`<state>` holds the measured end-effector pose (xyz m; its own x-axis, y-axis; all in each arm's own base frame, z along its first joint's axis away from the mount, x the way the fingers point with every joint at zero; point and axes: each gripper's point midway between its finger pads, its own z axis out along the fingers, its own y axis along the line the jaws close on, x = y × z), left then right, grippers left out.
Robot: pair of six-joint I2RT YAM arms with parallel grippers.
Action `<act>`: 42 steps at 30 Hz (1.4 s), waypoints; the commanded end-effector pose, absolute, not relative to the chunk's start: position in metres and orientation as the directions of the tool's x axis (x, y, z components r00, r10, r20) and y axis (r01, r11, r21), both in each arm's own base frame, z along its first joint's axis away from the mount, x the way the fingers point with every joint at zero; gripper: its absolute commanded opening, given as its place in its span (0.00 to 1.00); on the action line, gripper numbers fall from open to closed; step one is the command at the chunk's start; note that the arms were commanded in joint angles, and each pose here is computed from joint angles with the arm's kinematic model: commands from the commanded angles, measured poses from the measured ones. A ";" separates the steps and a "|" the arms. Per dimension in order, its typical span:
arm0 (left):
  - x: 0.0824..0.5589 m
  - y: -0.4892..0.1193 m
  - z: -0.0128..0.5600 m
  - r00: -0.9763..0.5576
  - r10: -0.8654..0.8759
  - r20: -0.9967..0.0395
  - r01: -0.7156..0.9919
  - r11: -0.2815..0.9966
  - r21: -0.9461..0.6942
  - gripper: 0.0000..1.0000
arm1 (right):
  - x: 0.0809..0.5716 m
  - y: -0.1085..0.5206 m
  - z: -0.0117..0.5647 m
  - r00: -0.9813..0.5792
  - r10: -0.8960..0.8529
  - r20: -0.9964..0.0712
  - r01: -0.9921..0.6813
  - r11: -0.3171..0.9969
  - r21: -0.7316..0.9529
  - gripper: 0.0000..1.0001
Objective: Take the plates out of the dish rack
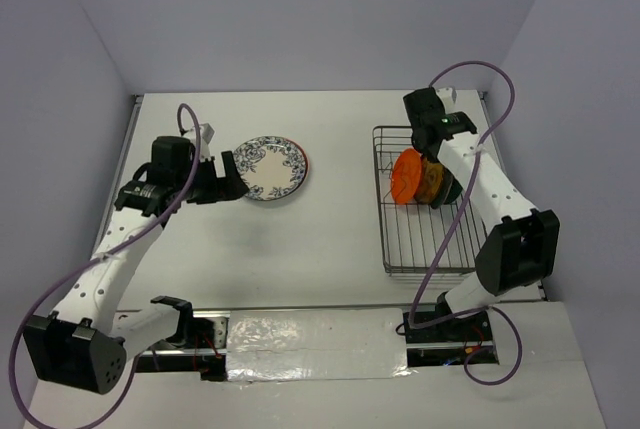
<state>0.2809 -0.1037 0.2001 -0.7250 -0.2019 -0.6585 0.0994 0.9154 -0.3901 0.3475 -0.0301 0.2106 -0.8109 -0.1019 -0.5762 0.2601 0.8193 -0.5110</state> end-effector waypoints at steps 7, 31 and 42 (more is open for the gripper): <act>0.276 -0.101 0.172 -0.759 -0.150 -0.633 0.112 0.928 -0.354 1.00 | 0.345 -0.043 0.281 -0.678 -0.126 -0.724 0.421 0.742 -0.523 0.00; 0.239 -0.207 0.331 -0.536 -0.195 -0.821 0.739 0.360 -0.569 0.99 | 0.273 0.030 0.502 -0.217 -0.158 -0.963 0.314 0.923 -0.222 0.00; 0.240 -0.197 0.344 -0.423 -0.200 -0.884 0.758 0.456 -0.466 1.00 | 0.204 0.233 0.487 -0.228 0.128 -0.965 -0.770 0.583 0.260 0.00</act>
<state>0.2378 -0.1973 0.3355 -0.4702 -0.2105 -0.8571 0.7351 0.4440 -0.5124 0.2216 0.1778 0.4077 -0.3789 -0.1063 -0.9193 -0.5487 0.8257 0.1307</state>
